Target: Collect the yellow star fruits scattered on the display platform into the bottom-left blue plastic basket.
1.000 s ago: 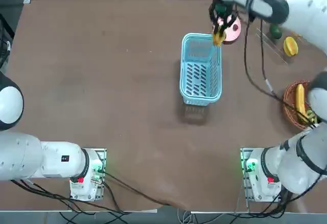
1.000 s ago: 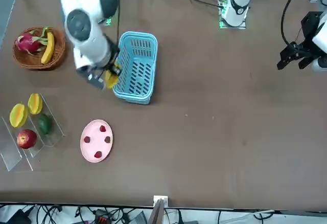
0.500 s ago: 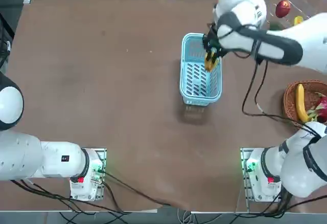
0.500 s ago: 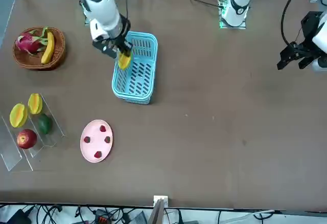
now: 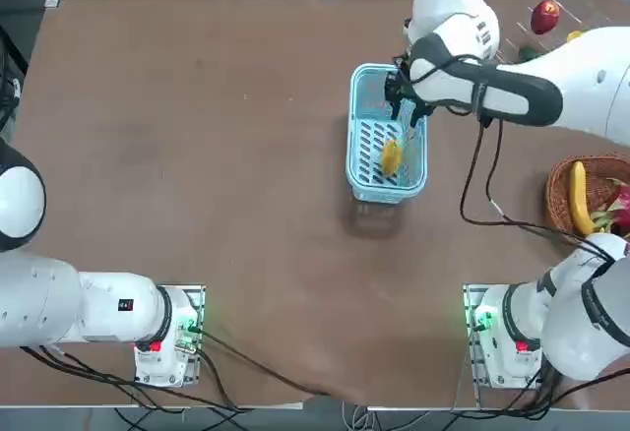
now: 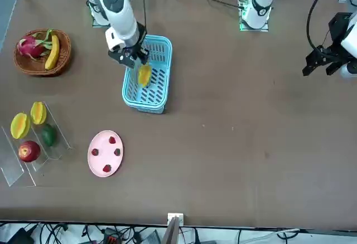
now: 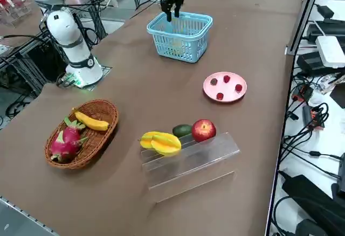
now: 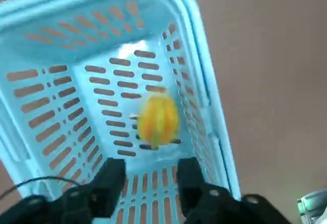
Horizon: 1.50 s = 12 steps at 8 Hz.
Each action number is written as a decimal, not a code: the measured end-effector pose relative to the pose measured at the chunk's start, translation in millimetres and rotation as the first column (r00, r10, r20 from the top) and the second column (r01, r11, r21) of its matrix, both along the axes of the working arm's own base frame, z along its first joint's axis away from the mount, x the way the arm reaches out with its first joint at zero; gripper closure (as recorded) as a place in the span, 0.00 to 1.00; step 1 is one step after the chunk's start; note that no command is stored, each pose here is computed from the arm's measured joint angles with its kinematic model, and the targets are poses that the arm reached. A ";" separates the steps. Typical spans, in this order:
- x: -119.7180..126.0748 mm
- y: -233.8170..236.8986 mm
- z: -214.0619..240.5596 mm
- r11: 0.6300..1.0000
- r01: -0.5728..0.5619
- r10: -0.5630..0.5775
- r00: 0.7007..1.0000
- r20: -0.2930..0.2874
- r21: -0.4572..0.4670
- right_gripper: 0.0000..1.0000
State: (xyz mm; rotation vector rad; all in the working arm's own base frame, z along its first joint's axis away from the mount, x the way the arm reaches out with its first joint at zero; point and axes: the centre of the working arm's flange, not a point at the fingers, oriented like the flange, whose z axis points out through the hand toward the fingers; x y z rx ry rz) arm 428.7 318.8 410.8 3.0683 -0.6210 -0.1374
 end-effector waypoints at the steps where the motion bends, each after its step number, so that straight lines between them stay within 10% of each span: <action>1: 10.8 -5.6 14.6 1.000 0.019 -0.019 1.000 0.012 0.010 0.13; 2: 25.0 -15.4 33.4 0.999 0.047 -0.047 0.999 0.024 0.019 0.00; 6: 110.2 -142.7 81.1 0.989 0.140 -0.143 0.986 0.087 0.044 0.00; 12: 179.4 -434.1 49.9 0.983 -0.148 0.151 0.988 0.016 -0.109 0.04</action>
